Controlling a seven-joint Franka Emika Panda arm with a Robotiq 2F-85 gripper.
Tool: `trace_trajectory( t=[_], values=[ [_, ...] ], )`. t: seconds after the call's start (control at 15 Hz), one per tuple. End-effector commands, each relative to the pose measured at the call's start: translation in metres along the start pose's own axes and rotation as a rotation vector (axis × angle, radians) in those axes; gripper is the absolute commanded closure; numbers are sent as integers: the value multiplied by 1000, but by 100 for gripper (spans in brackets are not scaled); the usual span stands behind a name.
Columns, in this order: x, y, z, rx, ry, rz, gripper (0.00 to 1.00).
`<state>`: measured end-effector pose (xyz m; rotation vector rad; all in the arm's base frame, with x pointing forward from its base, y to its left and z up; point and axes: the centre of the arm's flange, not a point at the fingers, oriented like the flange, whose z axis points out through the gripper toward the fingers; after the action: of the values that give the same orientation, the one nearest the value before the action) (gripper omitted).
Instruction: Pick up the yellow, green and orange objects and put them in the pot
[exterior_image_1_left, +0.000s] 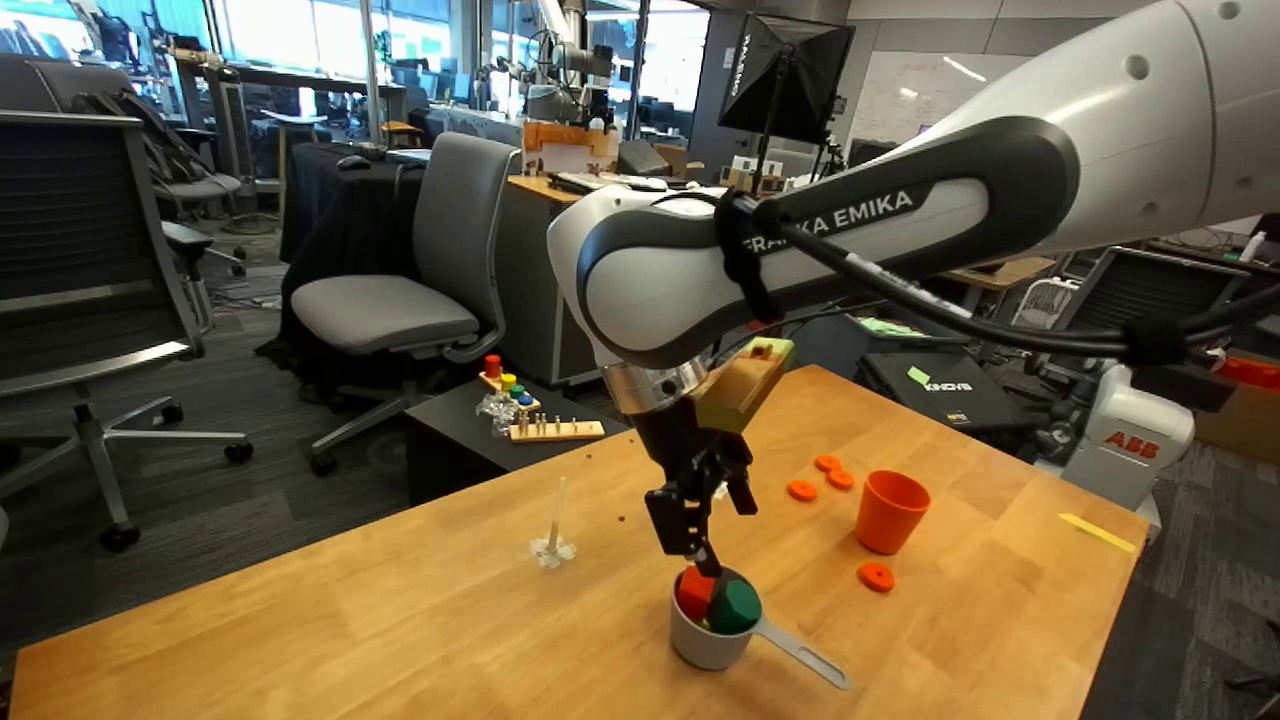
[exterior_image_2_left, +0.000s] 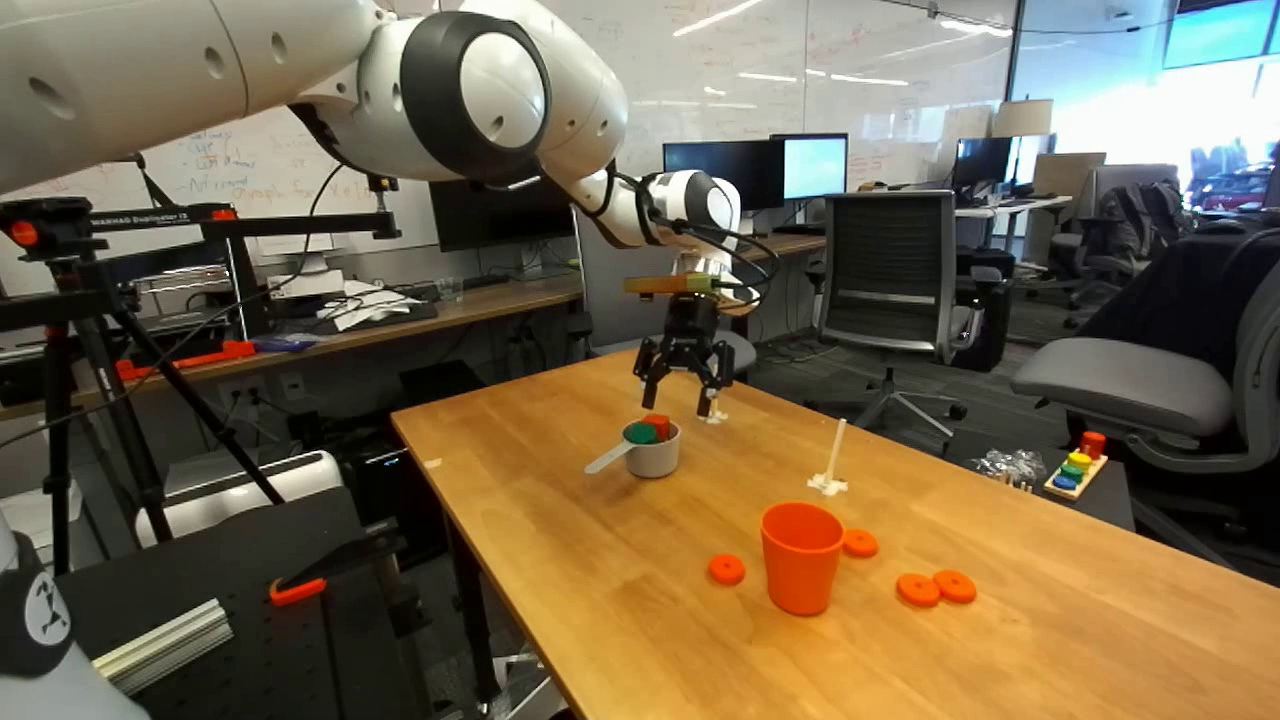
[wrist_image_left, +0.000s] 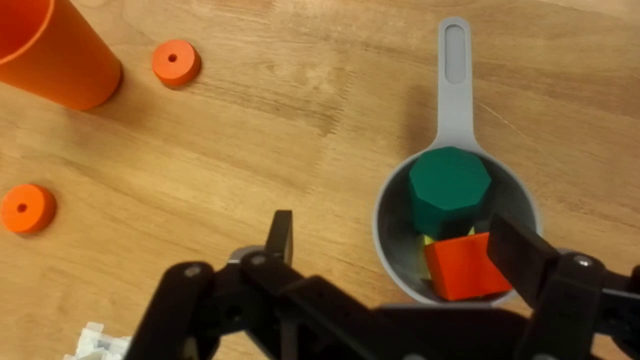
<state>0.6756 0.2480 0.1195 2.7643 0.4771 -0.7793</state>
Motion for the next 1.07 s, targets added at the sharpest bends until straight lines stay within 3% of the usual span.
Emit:
trace_trajectory(
  t=[0.0, 0.4, 0.67, 1.0],
  values=[
    [4, 44, -28, -31, 15, 85, 0],
    [-30, 153, -62, 30, 79, 222, 0],
    [-83, 224, -95, 152, 177, 295, 0],
    [-136, 251, -140, 213, 285, 303, 0]
  ],
)
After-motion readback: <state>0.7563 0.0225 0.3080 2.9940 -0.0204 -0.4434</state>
